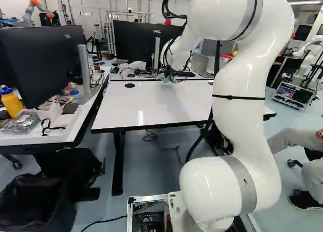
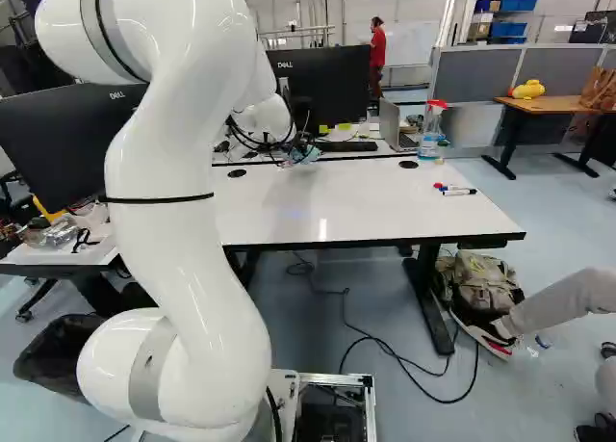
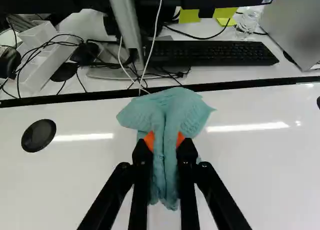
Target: Clean the table with the green towel
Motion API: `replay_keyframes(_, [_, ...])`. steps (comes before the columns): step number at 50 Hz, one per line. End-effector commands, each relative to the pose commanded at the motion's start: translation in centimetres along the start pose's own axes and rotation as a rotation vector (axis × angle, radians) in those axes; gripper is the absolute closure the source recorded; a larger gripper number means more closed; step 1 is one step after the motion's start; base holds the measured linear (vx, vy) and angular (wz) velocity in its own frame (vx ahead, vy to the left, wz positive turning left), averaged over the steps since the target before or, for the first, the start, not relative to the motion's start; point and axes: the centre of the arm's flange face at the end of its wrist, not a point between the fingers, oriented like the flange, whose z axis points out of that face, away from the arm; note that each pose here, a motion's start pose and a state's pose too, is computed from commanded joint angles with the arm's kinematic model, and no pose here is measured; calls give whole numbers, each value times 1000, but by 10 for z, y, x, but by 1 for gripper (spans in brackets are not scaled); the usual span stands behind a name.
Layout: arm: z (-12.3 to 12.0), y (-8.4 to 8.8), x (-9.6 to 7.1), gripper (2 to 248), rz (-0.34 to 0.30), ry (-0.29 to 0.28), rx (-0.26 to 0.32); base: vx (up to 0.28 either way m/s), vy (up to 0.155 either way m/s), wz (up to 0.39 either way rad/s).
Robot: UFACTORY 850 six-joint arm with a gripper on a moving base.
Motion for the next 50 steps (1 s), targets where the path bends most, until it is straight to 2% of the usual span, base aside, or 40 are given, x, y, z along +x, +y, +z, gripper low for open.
replay_keyframes(10, [0,0,0,187,0,0,0,0,0,0])
replay_keyframes(11, [0,0,0,158,0,0,0,0,0,0])
replay_keyframes(15, [0,0,0,158,0,0,0,0,0,0])
replay_keyframes(16, [0,0,0,122,0,0,0,0,0,0])
replay_keyframes(20, [0,0,0,122,0,0,0,0,0,0])
replay_keyframes(21, [0,0,0,86,0,0,0,0,0,0])
replay_keyframes(26, [0,0,0,86,0,0,0,0,0,0])
replay_keyframes(27, [0,0,0,49,0,0,0,0,0,0])
replay_keyframes(31, [0,0,0,49,0,0,0,0,0,0])
replay_keyframes(32, [0,0,0,12,0,0,0,0,0,0])
replay_keyframes(36, [0,0,0,12,0,0,0,0,0,0])
replay_keyframes(37, [0,0,0,3,0,0,0,0,0,0])
replay_keyframes(50, [-8,-3,-6,3,-3,-6,3,0,0,0])
